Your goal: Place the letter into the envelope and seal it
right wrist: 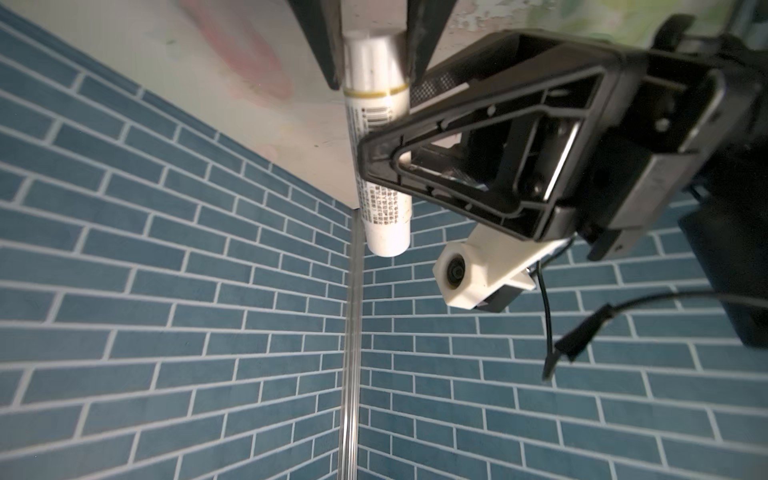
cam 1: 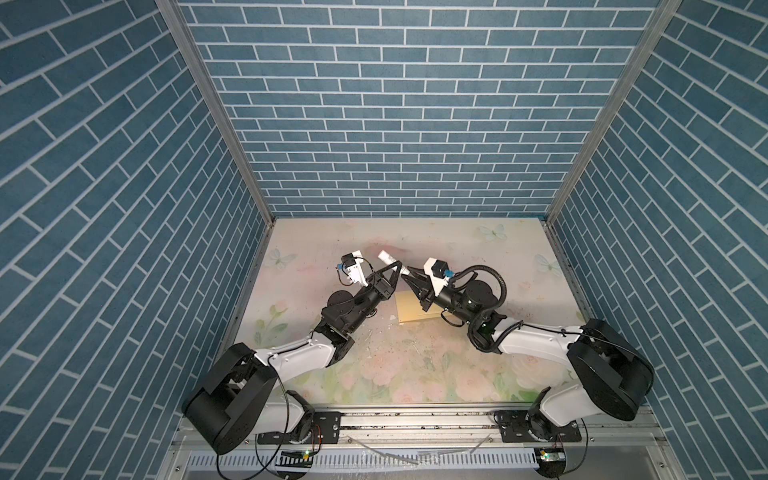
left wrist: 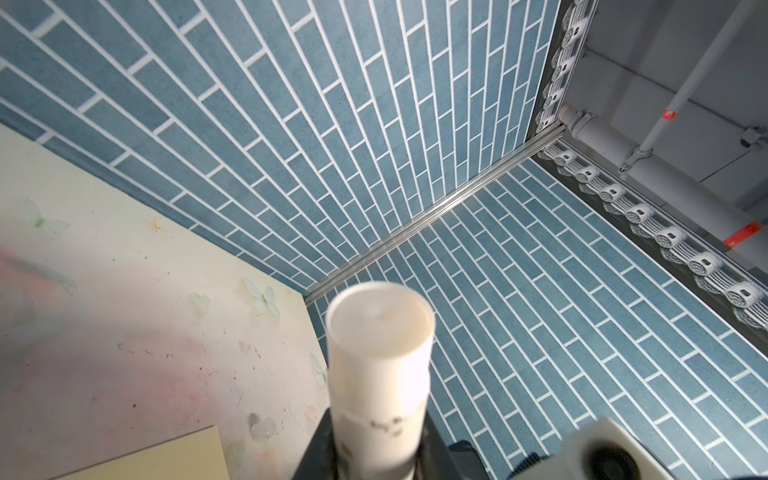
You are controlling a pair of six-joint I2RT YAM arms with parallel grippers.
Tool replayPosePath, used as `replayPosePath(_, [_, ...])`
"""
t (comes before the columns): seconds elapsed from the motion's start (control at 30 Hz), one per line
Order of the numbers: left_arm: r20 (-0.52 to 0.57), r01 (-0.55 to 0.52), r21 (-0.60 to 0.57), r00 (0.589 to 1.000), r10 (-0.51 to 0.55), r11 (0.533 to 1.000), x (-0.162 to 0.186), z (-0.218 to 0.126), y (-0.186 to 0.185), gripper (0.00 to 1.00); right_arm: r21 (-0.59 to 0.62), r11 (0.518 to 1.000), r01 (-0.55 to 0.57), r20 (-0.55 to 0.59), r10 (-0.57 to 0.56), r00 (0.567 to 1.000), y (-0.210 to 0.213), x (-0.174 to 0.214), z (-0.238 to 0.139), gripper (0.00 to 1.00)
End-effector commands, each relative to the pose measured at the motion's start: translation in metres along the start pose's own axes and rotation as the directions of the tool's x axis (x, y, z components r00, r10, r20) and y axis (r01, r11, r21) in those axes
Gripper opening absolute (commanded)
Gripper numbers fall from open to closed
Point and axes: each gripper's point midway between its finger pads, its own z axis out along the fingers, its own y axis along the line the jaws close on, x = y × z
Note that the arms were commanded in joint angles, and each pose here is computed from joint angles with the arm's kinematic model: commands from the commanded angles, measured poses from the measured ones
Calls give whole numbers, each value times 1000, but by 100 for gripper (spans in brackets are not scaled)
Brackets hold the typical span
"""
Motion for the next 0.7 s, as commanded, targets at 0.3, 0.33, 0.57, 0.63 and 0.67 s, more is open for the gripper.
replayPosePath(0.3, [-47, -54, 117, 997, 60, 992, 10, -1, -26, 0, -201, 807, -555, 3, 567, 824, -11, -55, 9, 0])
replayPosePath(0.33, [-45, -54, 114, 997, 59, 992, 10, -2, -26, 0, -199, 820, -536, -6, 546, 838, -10, -53, 9, 1])
replayPosePath(0.57, [-23, -36, 86, 999, 38, 996, 4, -4, -23, 0, -52, 983, -175, 87, 179, 980, -12, -46, -21, 48])
replayPosePath(0.63, [-22, -19, 78, 1000, 21, 997, 4, -3, -23, 0, 13, 999, 33, 85, -34, 996, -6, -38, -30, 57])
replayPosePath(0.67, [-19, -13, 77, 1000, 15, 997, 2, -3, -24, 0, 43, 990, 135, 73, -138, 988, -2, -33, -32, 59])
